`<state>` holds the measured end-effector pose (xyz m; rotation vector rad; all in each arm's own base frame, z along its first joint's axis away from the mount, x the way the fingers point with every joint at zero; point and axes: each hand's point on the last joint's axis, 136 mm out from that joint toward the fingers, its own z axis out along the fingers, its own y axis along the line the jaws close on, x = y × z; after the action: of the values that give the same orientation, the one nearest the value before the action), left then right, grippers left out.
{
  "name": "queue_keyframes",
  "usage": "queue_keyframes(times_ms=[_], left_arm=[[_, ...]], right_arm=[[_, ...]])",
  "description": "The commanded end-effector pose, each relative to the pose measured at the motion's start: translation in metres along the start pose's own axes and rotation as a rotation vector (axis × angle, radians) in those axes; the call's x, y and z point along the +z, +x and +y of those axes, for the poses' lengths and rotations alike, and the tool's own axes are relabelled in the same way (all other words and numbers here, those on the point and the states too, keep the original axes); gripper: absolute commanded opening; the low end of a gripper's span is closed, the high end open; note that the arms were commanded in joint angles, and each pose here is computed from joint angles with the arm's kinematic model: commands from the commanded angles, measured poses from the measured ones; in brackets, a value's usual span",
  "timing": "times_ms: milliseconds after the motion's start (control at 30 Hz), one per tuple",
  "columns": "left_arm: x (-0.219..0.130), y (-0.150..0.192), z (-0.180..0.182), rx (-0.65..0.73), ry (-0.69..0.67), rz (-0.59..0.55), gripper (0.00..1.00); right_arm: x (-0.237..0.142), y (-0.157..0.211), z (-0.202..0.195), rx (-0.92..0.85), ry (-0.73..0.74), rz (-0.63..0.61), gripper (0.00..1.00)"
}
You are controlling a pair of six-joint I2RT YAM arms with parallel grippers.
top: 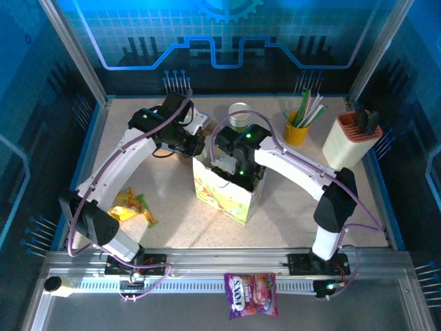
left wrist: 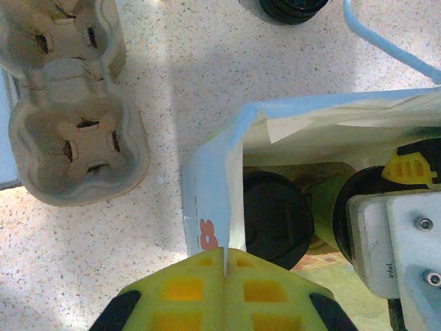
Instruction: Pack the takeout coffee
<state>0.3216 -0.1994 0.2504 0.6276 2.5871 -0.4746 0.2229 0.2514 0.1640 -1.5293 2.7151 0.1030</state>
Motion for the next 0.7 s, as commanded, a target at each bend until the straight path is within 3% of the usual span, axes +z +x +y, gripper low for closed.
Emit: queue_keyframes(times_ms=[0, 667], left_arm=[[0.0072, 0.008, -0.0001, 0.011, 0.009, 0.033, 0.0], [0.0079, 0.0078, -0.0001, 0.011, 0.01, 0.034, 0.0]], right_arm=[[-0.0011, 0.0008, 0.0009, -0.005, -0.02, -0.011, 0.36], [0.0022, 0.0023, -0.0015, -0.002, -0.015, -0.001, 0.36]])
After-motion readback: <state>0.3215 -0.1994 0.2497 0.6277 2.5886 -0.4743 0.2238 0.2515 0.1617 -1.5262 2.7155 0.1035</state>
